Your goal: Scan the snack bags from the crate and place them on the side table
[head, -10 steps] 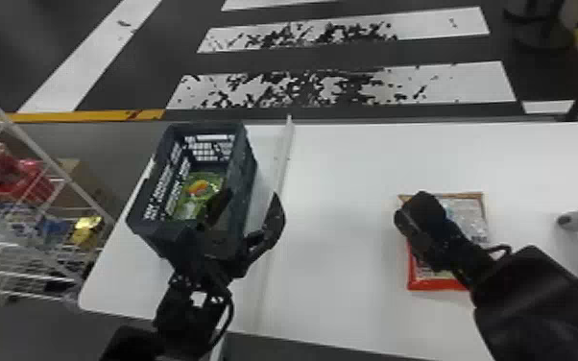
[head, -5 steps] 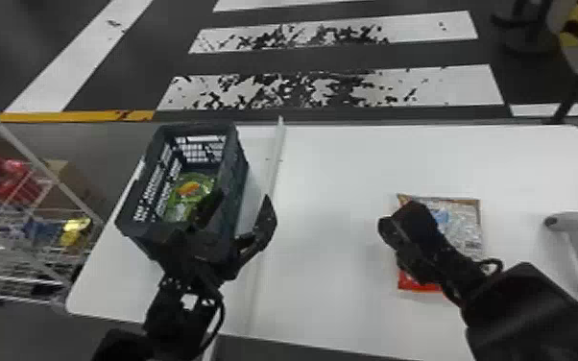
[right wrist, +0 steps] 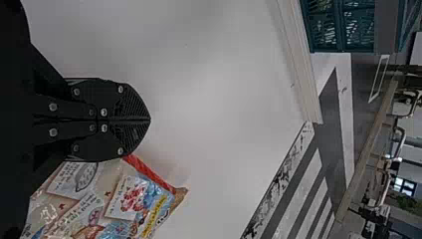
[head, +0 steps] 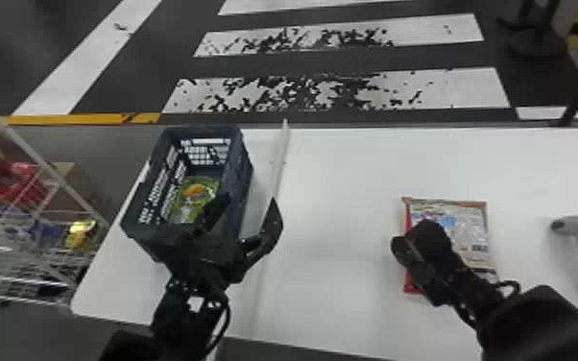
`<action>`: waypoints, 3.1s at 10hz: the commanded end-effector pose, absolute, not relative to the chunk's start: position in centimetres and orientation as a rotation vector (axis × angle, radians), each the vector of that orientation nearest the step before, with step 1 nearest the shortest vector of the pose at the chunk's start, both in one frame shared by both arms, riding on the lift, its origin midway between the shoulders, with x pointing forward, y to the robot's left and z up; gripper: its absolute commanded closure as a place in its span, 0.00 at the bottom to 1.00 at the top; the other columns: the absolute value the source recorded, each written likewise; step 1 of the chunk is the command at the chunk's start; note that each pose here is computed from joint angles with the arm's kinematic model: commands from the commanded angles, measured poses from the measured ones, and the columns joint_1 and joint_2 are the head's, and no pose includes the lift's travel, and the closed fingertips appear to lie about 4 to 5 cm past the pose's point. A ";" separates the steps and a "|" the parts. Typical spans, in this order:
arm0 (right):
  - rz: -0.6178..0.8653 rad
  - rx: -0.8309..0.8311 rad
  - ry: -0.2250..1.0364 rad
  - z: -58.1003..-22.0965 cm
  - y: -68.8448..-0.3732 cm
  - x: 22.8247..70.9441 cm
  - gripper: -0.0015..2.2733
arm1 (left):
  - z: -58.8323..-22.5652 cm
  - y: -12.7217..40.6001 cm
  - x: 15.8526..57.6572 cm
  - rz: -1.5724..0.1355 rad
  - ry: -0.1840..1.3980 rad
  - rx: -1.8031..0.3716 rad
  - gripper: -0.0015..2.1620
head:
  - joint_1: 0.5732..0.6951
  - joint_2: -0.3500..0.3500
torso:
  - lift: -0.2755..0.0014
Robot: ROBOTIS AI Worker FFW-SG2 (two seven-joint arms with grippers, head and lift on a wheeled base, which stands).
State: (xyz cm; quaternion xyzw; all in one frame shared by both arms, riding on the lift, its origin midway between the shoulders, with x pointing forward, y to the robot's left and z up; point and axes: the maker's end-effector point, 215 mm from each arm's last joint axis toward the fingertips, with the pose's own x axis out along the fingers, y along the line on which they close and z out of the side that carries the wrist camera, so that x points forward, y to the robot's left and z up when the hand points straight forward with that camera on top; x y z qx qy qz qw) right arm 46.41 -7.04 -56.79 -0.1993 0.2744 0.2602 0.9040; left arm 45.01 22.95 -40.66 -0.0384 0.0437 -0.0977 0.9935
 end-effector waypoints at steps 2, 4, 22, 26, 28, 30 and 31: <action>0.517 -0.416 0.574 -56.8 -8.8 46.8 0.99 | -40.7 22.9 45.0 -0.198 0.089 -0.076 0.02 | 1.00 0.77 | 0.81; 0.504 -0.429 0.582 -57.0 -10.3 47.0 0.99 | -40.7 22.8 45.0 -0.198 0.087 -0.078 0.02 | 1.00 0.74 | 0.81; 0.102 -0.260 0.581 -45.3 -30.0 43.4 0.06 | -40.8 21.2 45.0 -0.196 0.119 -0.084 0.02 | 1.00 0.42 | 0.81; 0.024 -0.261 0.712 -50.0 -36.0 43.8 0.06 | -40.7 21.1 45.2 -0.199 0.118 -0.084 0.02 | 1.00 0.28 | 0.81; 0.009 -0.253 0.762 -52.2 -37.6 44.7 0.06 | -40.8 21.2 45.1 -0.197 0.120 -0.084 0.02 | 1.00 0.23 | 0.81; 0.010 -0.240 0.811 -54.5 -38.3 45.3 0.06 | -41.0 21.3 45.1 -0.197 0.124 -0.082 0.02 | 1.00 0.21 | 0.81; 0.011 -0.241 0.823 -55.1 -38.6 45.7 0.08 | -41.1 21.3 45.1 -0.196 0.126 -0.083 0.02 | 1.00 0.21 | 0.81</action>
